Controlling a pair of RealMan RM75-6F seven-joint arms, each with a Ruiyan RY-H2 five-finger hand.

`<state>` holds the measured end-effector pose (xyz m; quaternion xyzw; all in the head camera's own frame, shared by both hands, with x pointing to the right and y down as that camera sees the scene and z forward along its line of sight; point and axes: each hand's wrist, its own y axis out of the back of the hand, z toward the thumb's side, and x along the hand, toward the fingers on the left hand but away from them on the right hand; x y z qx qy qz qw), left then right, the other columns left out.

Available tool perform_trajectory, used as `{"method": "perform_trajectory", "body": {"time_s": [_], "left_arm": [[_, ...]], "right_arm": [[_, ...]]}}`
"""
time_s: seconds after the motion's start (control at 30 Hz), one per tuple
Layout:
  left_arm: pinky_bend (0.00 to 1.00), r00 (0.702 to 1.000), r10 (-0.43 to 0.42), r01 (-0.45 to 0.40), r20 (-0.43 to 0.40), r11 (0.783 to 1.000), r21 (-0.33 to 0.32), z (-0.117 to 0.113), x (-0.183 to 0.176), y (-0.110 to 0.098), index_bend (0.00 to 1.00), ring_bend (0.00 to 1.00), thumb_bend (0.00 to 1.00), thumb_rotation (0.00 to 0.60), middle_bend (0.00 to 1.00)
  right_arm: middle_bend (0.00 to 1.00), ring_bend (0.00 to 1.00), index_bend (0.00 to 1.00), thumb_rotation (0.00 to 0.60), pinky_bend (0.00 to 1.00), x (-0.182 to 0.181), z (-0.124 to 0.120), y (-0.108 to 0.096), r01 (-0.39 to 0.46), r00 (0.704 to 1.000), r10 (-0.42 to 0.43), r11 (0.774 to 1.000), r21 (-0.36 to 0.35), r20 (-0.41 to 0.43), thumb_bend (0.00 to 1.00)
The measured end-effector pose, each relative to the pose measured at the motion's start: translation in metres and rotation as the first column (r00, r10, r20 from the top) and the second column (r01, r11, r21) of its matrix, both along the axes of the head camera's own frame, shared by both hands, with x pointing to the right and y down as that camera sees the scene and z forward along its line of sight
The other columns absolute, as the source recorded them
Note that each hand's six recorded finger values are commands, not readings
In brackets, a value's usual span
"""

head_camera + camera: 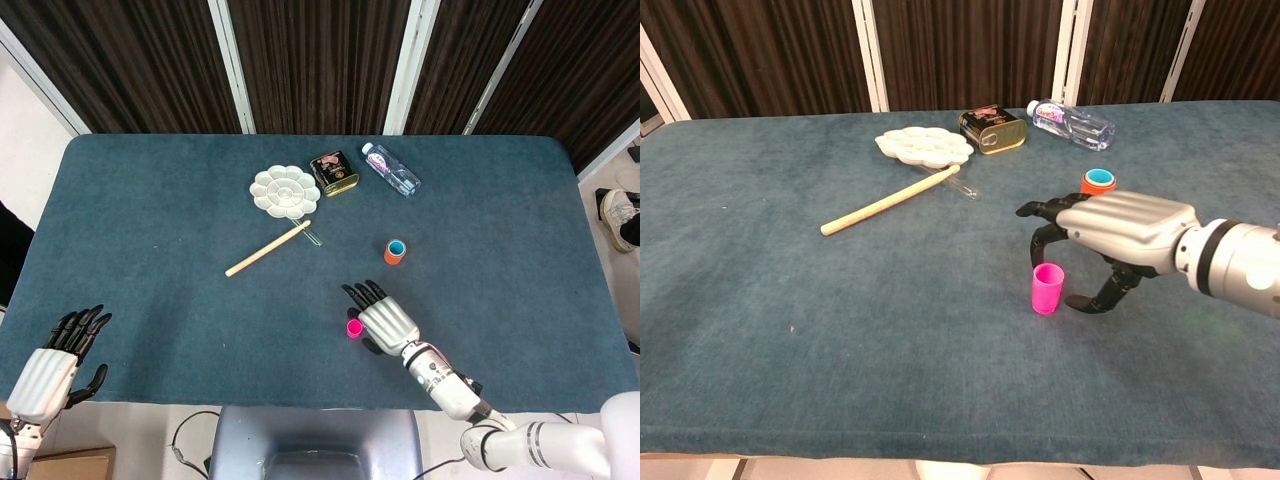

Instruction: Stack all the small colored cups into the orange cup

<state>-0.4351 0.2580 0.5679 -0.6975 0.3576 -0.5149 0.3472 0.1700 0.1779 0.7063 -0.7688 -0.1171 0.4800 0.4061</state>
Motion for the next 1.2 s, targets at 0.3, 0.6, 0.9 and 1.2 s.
{"method": "perform_trajectory", "body": {"time_s": [0.3, 0.6, 0.9, 1.2], "left_arm": [[0.08, 1.000, 0.002, -0.002, -0.001, 1.000, 0.004, -0.001, 0.000, 0.000, 0.00, 0.00, 0.46, 0.600, 0.00], [0.08, 1.000, 0.003, -0.003, 0.000, 1.000, 0.004, -0.001, 0.000, 0.001, 0.00, 0.00, 0.46, 0.600, 0.00], [0.08, 1.000, 0.009, -0.009, 0.008, 1.000, -0.004, 0.002, 0.002, 0.001, 0.00, 0.00, 0.46, 0.600, 0.00], [0.08, 1.000, 0.005, -0.005, 0.011, 1.000, -0.009, 0.004, 0.002, 0.000, 0.00, 0.00, 0.46, 0.600, 0.00]], "right_arm": [[0.06, 0.00, 0.62, 0.600, 0.00, -0.006, 0.003, -0.004, -0.034, 0.999, 0.034, 0.999, 0.028, 0.008, 0.46], [0.07, 0.00, 0.63, 0.600, 0.00, -0.001, -0.023, -0.046, -0.201, 0.976, 0.184, 0.968, 0.148, 0.116, 0.46], [0.07, 0.00, 0.63, 0.600, 0.00, 0.041, -0.024, -0.124, -0.397, 0.917, 0.393, 0.874, 0.281, 0.073, 0.46], [0.07, 0.00, 0.63, 0.600, 0.00, 0.060, 0.001, -0.137, -0.404, 0.899, 0.435, 0.869, 0.286, -0.052, 0.46]]}}
